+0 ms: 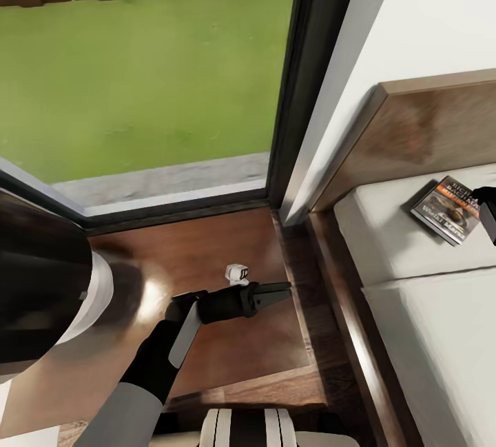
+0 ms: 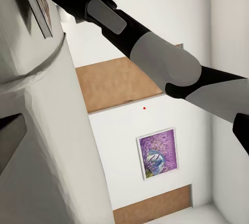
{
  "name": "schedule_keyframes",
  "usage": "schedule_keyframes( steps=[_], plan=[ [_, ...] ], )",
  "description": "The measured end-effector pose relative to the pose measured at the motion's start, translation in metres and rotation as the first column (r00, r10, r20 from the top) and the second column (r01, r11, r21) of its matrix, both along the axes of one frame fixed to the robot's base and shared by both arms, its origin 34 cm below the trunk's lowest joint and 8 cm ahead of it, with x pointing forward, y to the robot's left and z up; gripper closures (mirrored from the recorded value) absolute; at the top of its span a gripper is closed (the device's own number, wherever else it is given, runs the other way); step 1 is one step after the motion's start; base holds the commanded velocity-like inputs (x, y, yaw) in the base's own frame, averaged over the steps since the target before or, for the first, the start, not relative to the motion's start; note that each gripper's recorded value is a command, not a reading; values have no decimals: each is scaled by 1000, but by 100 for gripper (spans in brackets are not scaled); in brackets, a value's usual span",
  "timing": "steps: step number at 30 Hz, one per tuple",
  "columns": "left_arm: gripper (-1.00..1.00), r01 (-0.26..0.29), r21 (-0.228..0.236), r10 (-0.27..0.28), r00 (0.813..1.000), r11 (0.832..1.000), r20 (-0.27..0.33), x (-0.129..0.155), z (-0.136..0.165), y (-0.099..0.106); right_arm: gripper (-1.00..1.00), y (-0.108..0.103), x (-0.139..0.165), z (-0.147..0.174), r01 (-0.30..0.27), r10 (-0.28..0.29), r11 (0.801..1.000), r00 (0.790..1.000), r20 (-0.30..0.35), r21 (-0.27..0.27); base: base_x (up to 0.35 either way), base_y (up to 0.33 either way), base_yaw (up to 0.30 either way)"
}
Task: In the bedroom, move the book from the bed onto either nightstand, and place the two sandals side by side next to the bed.
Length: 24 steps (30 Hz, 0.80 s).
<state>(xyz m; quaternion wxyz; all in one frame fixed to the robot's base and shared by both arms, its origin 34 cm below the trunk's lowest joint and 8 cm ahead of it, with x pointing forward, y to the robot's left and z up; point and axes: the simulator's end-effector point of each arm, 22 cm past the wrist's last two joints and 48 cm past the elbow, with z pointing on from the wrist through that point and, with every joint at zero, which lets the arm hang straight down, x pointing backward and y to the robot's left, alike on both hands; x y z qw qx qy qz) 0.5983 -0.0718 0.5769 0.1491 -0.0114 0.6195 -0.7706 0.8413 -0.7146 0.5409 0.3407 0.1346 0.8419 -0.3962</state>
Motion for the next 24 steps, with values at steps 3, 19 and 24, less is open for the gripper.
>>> schedule_keyframes(
  steps=[3, 19, 24],
  plan=[
    [-100, 0, 0, 0, 1000, 1000, 0, -1, -6, 0, -100, -1, 2, 0, -1, 1, 1000, 1000, 11, -9, 0, 0, 0],
    [-100, 0, 0, 0, 1000, 1000, 0, -3, -19, 0, -100, -3, 6, -2, -7, 8, 1000, 999, 34, -24, 0, 0, 0],
    [-100, 0, 0, 0, 1000, 1000, 0, -3, -19, 0, -100, -3, 6, -2, -7, 8, 1000, 999, 34, -23, 0, 0, 0]
  ],
)
